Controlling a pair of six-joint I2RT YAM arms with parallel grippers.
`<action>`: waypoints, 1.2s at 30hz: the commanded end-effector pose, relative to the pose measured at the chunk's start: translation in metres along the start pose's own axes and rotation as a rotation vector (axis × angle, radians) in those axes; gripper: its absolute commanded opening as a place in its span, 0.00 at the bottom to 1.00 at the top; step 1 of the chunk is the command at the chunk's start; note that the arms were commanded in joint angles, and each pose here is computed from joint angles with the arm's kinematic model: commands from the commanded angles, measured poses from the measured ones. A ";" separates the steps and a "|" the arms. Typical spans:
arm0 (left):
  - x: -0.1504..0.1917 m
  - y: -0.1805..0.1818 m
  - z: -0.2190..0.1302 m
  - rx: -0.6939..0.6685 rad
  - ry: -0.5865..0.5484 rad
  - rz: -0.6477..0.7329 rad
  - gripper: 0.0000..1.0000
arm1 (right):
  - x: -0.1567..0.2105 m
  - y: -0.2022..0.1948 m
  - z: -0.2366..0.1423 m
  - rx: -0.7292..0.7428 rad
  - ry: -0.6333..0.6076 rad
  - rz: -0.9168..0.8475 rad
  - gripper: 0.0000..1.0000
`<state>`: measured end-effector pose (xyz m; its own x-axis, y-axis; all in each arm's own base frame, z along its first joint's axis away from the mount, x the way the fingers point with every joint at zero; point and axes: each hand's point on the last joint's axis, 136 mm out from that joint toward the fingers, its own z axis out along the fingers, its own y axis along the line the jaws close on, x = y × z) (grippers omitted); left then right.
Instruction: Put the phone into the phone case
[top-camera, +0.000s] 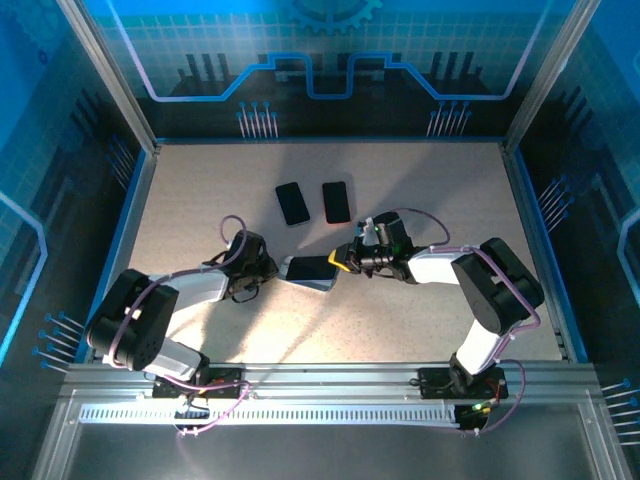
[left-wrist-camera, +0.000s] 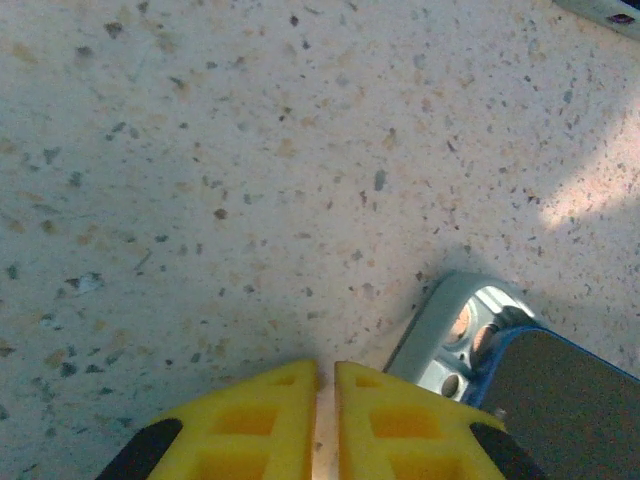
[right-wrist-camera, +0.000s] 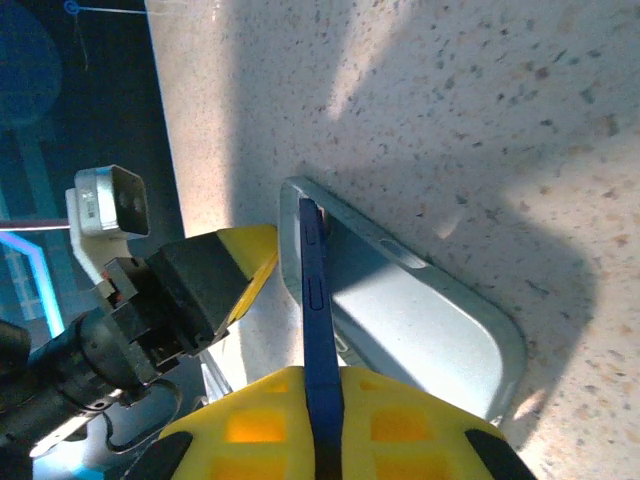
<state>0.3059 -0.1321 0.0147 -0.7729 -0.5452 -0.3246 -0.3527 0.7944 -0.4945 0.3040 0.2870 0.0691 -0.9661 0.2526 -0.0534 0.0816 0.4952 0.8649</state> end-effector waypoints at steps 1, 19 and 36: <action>0.005 -0.011 0.006 0.017 0.022 0.037 0.13 | 0.003 -0.014 0.002 0.049 0.008 -0.002 0.00; 0.019 -0.024 0.010 0.066 0.041 0.026 0.13 | 0.001 -0.022 0.011 0.095 0.012 -0.014 0.00; 0.015 -0.033 0.001 0.072 0.006 0.023 0.14 | 0.002 -0.026 0.025 0.124 0.044 -0.050 0.00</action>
<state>0.3075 -0.1519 0.0158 -0.7667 -0.5412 -0.3454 -0.3321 0.7947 -0.5082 0.3177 0.2954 0.0623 -0.9715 0.2156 -0.0988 0.0316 0.5306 0.8471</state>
